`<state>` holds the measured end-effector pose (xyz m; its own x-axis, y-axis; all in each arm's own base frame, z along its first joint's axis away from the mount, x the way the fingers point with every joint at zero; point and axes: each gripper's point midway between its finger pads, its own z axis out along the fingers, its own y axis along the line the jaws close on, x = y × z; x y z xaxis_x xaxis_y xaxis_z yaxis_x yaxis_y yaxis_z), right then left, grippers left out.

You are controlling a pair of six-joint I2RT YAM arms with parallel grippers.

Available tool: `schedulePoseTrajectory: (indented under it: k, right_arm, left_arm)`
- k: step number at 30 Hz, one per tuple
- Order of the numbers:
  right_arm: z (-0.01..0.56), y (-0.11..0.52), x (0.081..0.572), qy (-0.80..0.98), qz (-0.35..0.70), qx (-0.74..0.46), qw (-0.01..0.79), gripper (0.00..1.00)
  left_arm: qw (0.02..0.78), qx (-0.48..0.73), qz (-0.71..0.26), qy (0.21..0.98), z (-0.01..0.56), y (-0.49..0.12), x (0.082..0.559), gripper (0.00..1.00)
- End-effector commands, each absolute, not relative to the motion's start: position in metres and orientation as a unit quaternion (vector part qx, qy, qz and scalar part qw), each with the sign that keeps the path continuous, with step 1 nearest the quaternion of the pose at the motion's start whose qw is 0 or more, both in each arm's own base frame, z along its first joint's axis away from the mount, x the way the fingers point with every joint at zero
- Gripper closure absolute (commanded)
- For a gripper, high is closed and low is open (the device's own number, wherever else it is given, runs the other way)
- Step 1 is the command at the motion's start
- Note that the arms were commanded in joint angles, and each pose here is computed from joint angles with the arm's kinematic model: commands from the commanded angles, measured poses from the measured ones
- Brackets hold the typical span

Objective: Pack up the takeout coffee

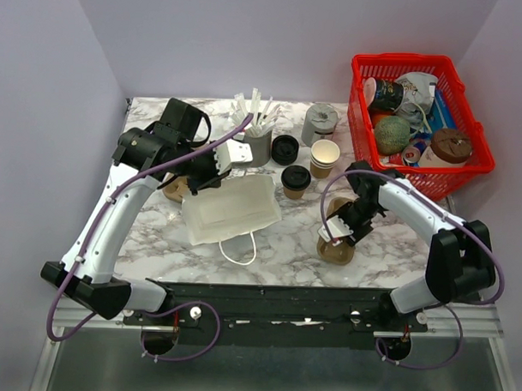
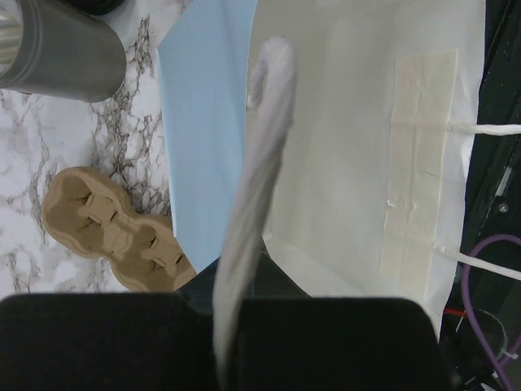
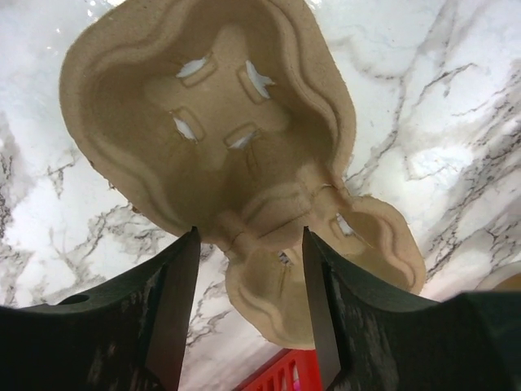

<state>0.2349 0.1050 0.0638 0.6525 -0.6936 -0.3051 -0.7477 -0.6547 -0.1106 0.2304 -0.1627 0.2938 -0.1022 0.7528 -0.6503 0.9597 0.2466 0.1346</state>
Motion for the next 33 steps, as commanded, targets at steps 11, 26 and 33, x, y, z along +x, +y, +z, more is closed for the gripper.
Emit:
schedulePoseTrajectory:
  k: [11, 26, 33]
  right_arm:
    - [0.093, 0.119, 0.190, 0.126, 0.129, -0.971, 0.158, 0.37]
    - [0.067, 0.172, 0.162, 0.266, 0.195, -0.934, 0.139, 0.68]
    - [0.048, 0.201, 0.174, 0.303, 0.192, -0.921, 0.149, 0.68]
  left_arm:
    - [0.287, 0.593, -0.154, 0.736, 0.286, -0.146, 0.205, 1.00]
    - [0.296, 0.581, -0.158, 0.742, 0.285, -0.145, 0.199, 1.00]
    - [0.297, 0.576, -0.155, 0.746, 0.286, -0.142, 0.197, 1.00]
